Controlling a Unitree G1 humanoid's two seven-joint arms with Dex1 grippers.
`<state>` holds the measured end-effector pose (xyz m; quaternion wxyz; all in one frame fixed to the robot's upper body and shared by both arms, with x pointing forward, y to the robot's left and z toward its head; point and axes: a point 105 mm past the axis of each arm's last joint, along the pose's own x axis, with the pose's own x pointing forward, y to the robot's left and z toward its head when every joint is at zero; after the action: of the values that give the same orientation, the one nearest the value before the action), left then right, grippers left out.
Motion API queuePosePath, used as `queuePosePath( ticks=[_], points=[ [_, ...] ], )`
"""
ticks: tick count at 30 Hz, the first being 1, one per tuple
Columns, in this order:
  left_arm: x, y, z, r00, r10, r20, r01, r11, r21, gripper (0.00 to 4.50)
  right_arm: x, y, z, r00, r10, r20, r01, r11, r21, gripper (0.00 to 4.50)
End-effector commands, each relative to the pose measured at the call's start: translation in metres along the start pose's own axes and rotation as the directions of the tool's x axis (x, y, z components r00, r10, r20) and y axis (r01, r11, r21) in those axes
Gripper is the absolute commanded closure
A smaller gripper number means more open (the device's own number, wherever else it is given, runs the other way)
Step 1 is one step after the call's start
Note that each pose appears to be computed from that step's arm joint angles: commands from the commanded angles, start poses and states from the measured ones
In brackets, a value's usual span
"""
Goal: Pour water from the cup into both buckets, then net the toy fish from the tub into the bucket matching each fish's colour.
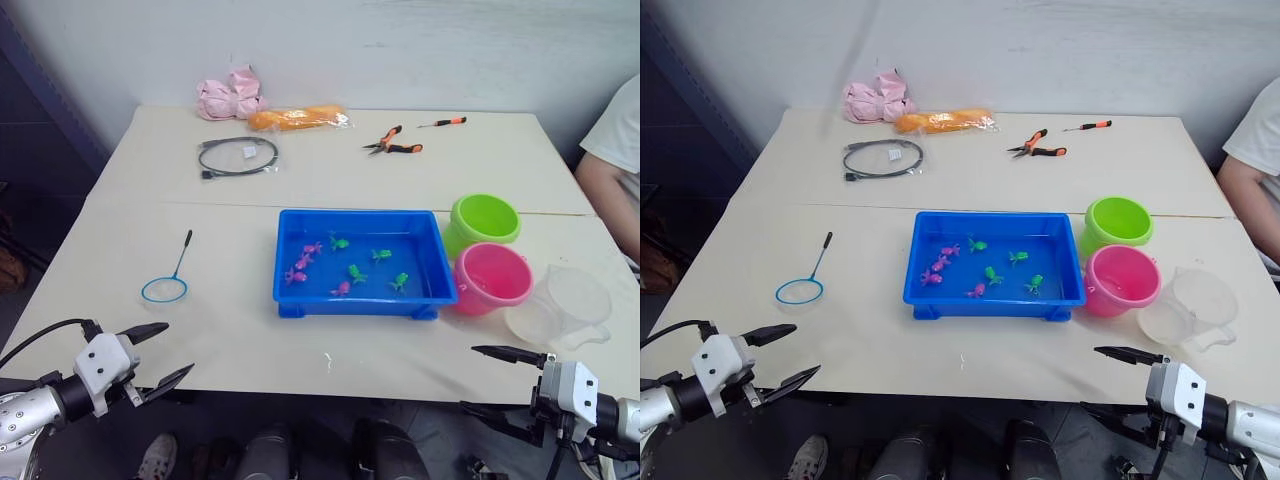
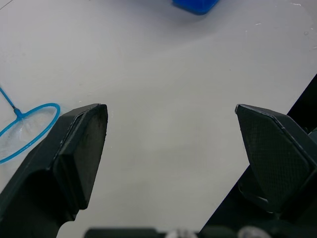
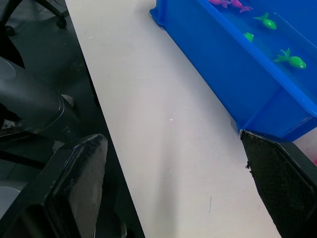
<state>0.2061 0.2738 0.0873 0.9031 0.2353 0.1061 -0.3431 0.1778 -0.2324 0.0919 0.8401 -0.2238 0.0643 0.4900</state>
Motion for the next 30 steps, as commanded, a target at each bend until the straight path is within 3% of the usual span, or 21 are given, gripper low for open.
queuePosePath(
  ticks=[1, 4, 10, 11, 15, 19, 23, 27, 30],
  points=[
    [0.001, -0.003, 0.018, 0.998, -0.035, 0.053, 0.037, 0.998, -0.045, 0.09, -0.006, -0.003, 0.009, 0.992, -0.117, 0.054, 0.117, 0.993, 0.004, 0.0],
    [0.02, -0.013, 0.063, 0.968, -0.115, 0.223, 0.143, 0.983, -0.115, 0.09, -0.017, -0.003, 0.011, 0.953, -0.296, 0.073, 0.289, 0.953, 0.09, 0.0],
    [0.043, -0.025, 0.107, 0.91, -0.216, 0.353, 0.254, 0.965, -0.063, 0.09, -0.052, -0.007, 0.012, 0.84, -0.542, 0.021, 0.528, 0.826, 0.195, 0.0],
    [0.049, -0.024, 0.118, 0.895, -0.213, 0.393, 0.254, 0.966, -0.055, 0.09, -0.06, -0.009, 0.011, 0.794, -0.608, 0.006, 0.593, 0.777, 0.21, 0.0],
    [0.072, -0.027, 0.149, 0.839, -0.258, 0.479, 0.3, 0.954, -0.011, 0.09, -0.093, -0.016, 0.0, 0.516, -0.853, -0.072, 0.837, 0.485, 0.254, 0.0],
    [0.08, -0.03, 0.158, 0.823, -0.283, 0.492, 0.317, 0.948, 0.016, 0.09, -0.101, -0.018, -0.02, 0.37, -0.916, -0.154, 0.909, 0.323, 0.263, 0.0],
    [0.083, -0.031, 0.162, 0.816, -0.306, 0.49, 0.34, 0.94, 0.02, 0.09, -0.113, -0.031, -0.046, 0.179, -0.953, -0.245, 0.957, 0.11, 0.269, 0.0],
    [0.084, -0.033, 0.163, 0.812, -0.328, 0.483, 0.361, 0.932, 0.026, 0.09, -0.114, -0.052, -0.058, 0.088, -0.962, -0.259, 0.944, -0.002, 0.329, 0.0],
    [0.083, -0.038, 0.165, 0.801, -0.352, 0.484, 0.391, 0.92, 0.023, 0.09, -0.103, -0.063, -0.061, 0.109, -0.959, -0.263, 0.924, 0.0, 0.382, 0.0]
  ],
)
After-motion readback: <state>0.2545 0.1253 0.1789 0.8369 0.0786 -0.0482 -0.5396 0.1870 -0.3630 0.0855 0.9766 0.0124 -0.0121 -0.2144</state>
